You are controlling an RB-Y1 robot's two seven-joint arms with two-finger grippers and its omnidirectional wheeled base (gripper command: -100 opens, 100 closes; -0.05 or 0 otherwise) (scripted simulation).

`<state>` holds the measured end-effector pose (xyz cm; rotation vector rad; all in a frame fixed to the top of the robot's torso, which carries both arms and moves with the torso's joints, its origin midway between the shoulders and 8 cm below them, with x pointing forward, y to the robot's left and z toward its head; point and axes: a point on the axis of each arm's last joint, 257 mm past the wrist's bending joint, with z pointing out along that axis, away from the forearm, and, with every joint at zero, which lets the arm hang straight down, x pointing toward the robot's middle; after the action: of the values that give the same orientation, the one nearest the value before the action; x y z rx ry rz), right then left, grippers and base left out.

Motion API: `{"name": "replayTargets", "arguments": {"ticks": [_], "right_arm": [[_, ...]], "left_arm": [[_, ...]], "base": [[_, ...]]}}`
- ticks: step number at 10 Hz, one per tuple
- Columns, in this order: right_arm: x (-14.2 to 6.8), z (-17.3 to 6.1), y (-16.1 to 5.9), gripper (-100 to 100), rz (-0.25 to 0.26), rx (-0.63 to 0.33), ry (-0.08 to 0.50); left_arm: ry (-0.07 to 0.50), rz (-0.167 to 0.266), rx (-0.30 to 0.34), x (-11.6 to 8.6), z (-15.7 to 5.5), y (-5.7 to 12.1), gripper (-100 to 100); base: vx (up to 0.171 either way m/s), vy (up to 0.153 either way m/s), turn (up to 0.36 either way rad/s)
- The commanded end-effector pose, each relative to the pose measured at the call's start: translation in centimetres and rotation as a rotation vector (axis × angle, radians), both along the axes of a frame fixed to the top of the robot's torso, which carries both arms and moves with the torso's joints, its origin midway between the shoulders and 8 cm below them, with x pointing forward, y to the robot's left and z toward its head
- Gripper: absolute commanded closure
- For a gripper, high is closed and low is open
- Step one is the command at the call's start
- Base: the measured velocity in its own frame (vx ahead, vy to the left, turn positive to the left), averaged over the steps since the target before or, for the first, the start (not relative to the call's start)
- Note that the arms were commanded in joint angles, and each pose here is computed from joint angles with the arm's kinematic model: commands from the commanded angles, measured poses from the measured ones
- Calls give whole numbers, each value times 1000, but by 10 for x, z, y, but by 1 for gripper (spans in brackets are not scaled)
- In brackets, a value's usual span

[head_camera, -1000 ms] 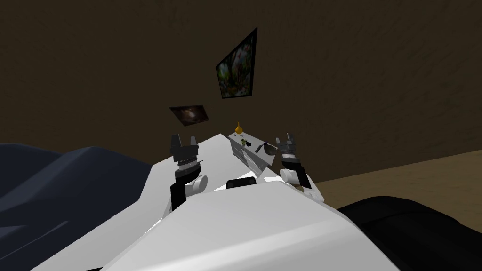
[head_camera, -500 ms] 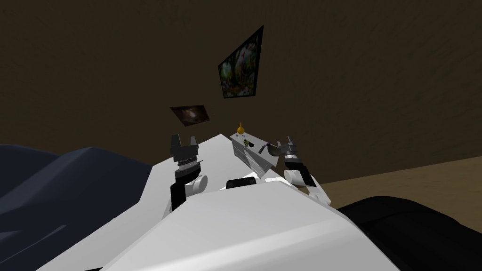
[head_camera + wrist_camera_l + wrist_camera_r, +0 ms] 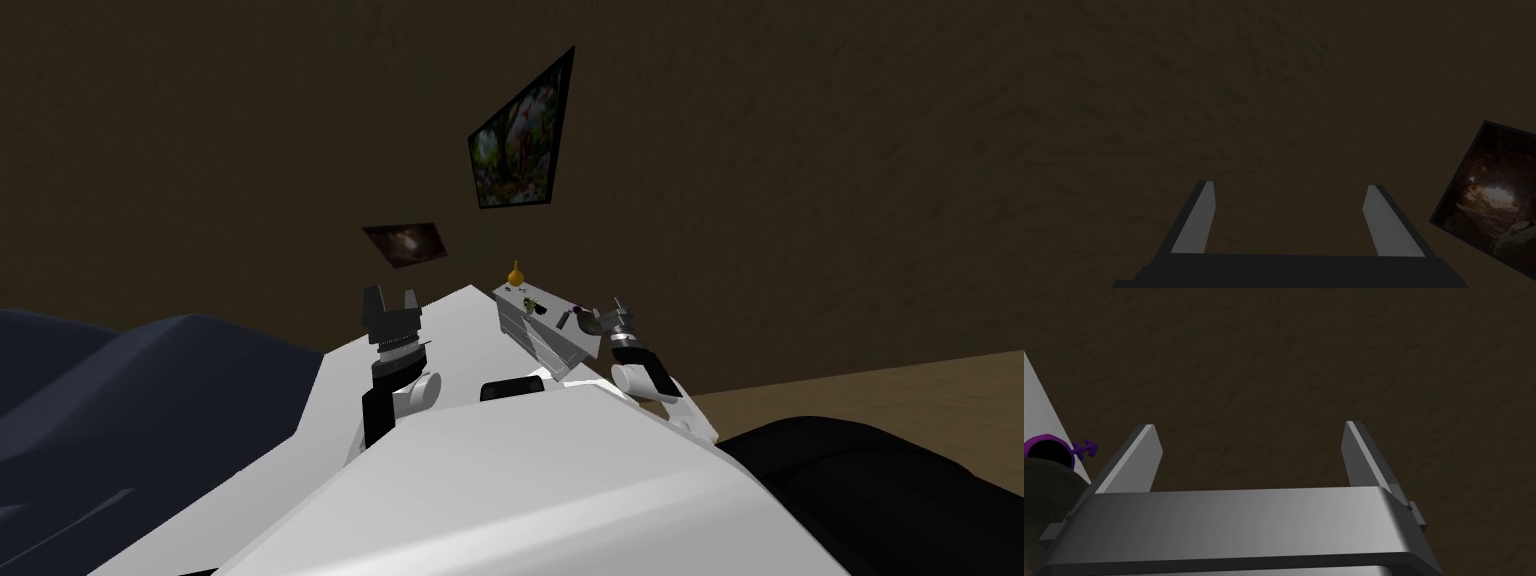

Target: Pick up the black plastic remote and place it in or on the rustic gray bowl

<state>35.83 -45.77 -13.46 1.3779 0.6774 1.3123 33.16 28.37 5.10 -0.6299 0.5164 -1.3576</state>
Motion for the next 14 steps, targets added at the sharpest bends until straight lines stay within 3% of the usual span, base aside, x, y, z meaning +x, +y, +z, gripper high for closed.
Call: {"name": "replayTargets", "arguments": {"ticks": [1,2,3,5,8,10,11,14], "right_arm": [[-5,-22,-19,-100,-23,72,52],[-5,-28,-19,-100,-26,80,76],[-12,-45,-39,-100,-51,146,108],[-12,-53,-39,-100,-54,160,137],[-32,-95,-77,-100,-120,309,222],[-34,-105,-77,-100,-126,332,253],[-46,-123,-95,-100,-164,407,285],[-64,-154,-110,-100,-216,517,358]], "left_arm": [[0,0,0,0,0,0,0],[0,0,0,0,0,0,0],[0,0,0,0,0,0,0],[0,0,0,0,0,0,0],[0,0,0,0,0,0,0],[0,0,0,0,0,0,0],[0,0,0,0,0,0,0],[0,0,0,0,0,0,0]], "base": [[39,64,11],[42,70,-5],[69,118,6],[46,65,-6],[68,80,6],[45,66,-2],[39,81,13],[64,85,1]]}}
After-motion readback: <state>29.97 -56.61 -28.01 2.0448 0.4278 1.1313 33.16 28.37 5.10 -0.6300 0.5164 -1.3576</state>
